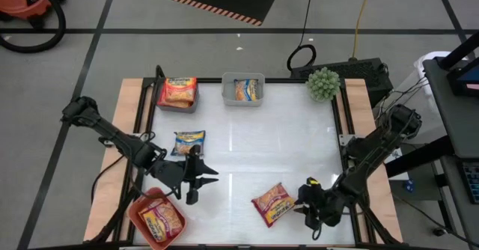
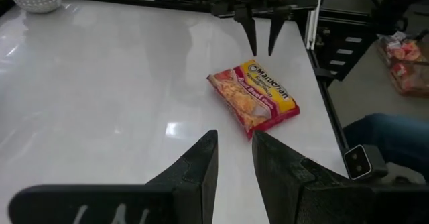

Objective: Sort Maruchan noodles
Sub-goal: Put the red noodle pack into the orange bin

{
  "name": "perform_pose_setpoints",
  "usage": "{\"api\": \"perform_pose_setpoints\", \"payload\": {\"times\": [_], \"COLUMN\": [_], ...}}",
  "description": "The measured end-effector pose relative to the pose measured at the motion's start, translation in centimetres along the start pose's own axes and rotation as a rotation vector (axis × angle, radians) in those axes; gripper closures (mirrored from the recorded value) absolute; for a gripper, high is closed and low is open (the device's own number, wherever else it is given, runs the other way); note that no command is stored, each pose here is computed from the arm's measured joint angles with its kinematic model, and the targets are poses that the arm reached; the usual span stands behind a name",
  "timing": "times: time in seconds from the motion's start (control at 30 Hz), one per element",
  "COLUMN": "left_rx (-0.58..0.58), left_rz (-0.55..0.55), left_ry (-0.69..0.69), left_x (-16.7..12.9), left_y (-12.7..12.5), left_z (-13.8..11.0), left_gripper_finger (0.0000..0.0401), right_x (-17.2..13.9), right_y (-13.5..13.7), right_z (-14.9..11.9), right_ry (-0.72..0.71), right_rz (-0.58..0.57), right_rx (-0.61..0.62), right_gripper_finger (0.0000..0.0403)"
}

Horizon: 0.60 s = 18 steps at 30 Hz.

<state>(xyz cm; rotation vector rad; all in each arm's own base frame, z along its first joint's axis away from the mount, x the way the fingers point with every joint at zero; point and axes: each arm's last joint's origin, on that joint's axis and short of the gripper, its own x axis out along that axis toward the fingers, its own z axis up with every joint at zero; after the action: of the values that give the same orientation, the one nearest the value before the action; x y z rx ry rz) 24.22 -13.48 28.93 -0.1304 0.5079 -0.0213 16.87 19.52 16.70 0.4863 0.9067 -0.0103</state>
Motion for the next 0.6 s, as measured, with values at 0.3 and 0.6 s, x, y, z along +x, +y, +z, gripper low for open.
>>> {"api": "perform_pose_setpoints", "payload": {"times": [0.3, 0.6], "left_rx": [-0.015, 0.005], "left_rz": [-0.003, 0.001], "left_ry": [-0.005, 0.040], "left_x": [-0.3, 0.9], "left_y": [-0.8, -1.7], "left_z": [-0.4, -1.4], "left_gripper_finger": [0.0304, 0.0304], "right_x": [0.8, 1.7], "right_y": [-0.1, -0.6], "right_z": [-1.2, -1.7], "right_ry": [-0.030, -0.004], "right_rz": [-0.069, -0.121], "right_rx": [-0.009, -0.060], "right_gripper_finger": [0.0229, 0.0174]}}
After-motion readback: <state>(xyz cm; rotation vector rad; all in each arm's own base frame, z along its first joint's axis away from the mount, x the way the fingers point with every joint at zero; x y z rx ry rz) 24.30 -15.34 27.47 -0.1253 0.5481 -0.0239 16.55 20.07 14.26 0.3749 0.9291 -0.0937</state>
